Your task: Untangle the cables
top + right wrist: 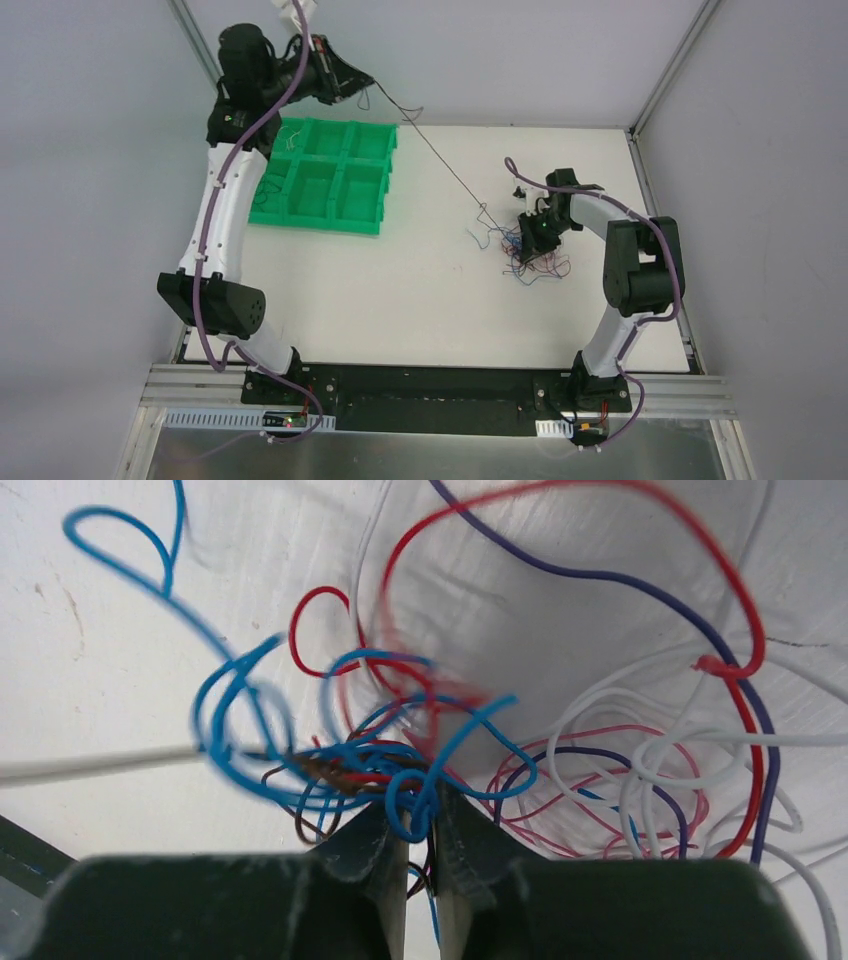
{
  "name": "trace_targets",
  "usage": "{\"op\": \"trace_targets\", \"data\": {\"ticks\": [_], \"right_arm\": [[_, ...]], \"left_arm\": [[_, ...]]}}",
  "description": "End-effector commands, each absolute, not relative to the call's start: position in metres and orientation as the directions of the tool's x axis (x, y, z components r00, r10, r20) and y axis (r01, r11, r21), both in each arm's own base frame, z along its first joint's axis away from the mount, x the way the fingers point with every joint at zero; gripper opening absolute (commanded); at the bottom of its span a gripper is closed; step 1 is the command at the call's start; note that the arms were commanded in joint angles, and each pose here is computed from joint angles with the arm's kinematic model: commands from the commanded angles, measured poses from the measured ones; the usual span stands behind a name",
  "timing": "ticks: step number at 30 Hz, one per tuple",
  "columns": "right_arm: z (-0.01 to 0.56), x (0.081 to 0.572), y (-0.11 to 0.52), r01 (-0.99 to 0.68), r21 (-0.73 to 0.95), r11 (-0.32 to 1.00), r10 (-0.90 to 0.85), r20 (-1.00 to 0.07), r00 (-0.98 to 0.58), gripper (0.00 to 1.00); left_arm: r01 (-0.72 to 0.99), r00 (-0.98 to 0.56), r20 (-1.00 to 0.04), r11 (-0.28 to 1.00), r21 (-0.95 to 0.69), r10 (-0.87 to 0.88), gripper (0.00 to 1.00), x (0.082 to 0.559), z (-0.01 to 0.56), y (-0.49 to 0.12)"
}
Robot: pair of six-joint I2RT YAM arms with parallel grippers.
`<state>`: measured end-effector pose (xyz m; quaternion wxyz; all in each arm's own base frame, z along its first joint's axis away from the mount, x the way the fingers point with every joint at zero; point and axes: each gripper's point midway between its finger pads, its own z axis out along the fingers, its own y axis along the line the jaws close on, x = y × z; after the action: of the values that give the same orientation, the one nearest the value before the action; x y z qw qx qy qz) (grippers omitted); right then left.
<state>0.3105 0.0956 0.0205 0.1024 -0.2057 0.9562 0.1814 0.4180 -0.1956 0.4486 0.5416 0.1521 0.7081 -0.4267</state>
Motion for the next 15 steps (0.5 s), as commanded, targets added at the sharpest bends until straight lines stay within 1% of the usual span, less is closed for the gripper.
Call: {"op": "trace_targets", "data": {"ticks": [1,3,6,8,10,13,15], "right_arm": [[0.01,0.31,0.08,-0.43,0.254,0.866,-0.383,-0.217,-0.898,0.15],[0.01,0.31,0.079,-0.43,0.251,0.867,-0.385,-0.211,-0.899,0.16],[0.01,0.308,0.079,-0.427,0.252,0.869,-0.385,-0.2,-0.901,0.22],[0.009,0.308,0.078,-0.427,0.249,0.869,-0.387,-0.195,-0.901,0.25],[0.009,0.307,0.077,-0.425,0.247,0.871,-0.387,-0.188,-0.903,0.26],[0.007,0.305,0.076,-0.427,0.245,0.87,-0.393,-0.177,-0.902,0.26],[0.005,0.304,0.075,-0.424,0.245,0.872,-0.392,-0.17,-0.904,0.23]], "left_arm": [[0.712,-0.204,-0.933,0.61,-0.348,-0.296,0.0,0.413,0.522,-0.158],[0.7,-0.138,-0.939,0.64,-0.317,-0.314,0.0,0.414,0.546,-0.14],[0.677,-0.031,-0.939,0.684,-0.271,-0.342,0.0,0.413,0.586,-0.112],[0.661,0.026,-0.938,0.71,-0.243,-0.345,0.0,0.412,0.603,-0.097],[0.643,0.073,-0.935,0.733,-0.223,-0.348,0.0,0.41,0.616,-0.083],[0.604,0.133,-0.927,0.77,-0.205,-0.351,0.0,0.409,0.631,-0.064],[0.568,0.18,-0.922,0.801,-0.188,-0.344,0.0,0.41,0.639,-0.049]]}}
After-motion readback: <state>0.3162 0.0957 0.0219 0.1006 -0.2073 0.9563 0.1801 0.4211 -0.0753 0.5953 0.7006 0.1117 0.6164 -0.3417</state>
